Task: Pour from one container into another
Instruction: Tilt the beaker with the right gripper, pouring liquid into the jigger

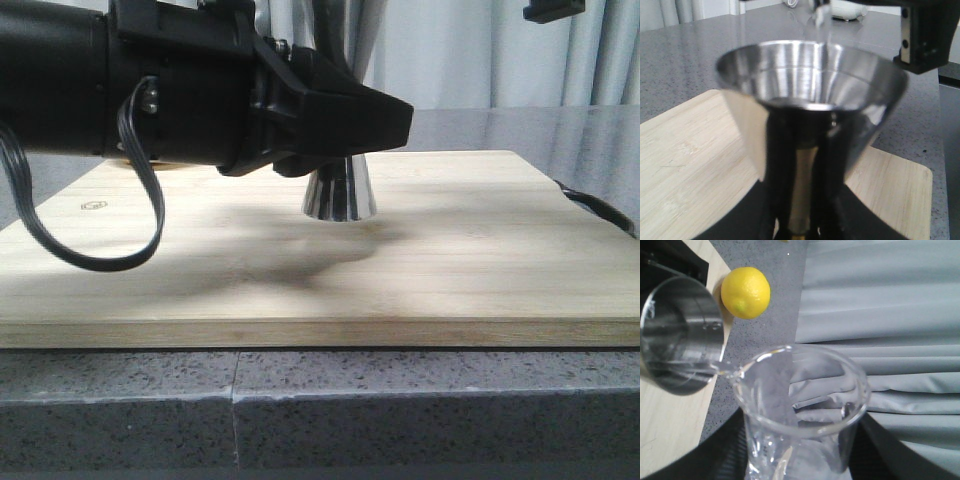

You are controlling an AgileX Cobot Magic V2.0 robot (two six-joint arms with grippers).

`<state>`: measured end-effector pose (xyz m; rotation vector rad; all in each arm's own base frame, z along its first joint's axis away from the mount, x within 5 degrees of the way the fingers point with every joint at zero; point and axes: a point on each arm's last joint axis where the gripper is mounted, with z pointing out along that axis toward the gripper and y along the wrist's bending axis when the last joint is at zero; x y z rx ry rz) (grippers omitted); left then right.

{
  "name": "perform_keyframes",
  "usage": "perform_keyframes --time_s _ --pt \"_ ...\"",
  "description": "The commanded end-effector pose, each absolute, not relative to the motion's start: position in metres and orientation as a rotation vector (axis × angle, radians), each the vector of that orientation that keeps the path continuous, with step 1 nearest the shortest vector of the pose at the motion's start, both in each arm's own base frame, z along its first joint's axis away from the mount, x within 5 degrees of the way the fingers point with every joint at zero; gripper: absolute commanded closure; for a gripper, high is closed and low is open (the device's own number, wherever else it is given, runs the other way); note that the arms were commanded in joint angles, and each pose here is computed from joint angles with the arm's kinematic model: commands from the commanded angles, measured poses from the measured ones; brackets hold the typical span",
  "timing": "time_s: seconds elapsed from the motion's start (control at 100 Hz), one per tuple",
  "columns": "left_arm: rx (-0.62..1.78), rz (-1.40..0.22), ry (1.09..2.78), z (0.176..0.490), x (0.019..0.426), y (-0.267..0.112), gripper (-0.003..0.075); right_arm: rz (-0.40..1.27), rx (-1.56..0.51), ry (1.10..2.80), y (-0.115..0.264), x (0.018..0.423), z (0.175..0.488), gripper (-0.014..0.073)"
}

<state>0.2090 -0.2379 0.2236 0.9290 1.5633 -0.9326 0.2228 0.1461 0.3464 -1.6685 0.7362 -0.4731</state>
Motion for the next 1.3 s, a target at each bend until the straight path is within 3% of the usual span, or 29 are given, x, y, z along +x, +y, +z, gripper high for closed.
perform_keyframes --time_s 0.0,1.29 --pt "0.873 -1.007 1.425 0.2522 0.2054 -0.24 0.0739 -0.498 -1.612 0.696 0.1445 0.2177 0.3674 0.0317" --pt "0.902 -1.037 1.406 0.2528 0.202 -0.2412 0.0739 -0.536 -1.674 0.637 0.1449 0.2165 0.3648 0.0317"
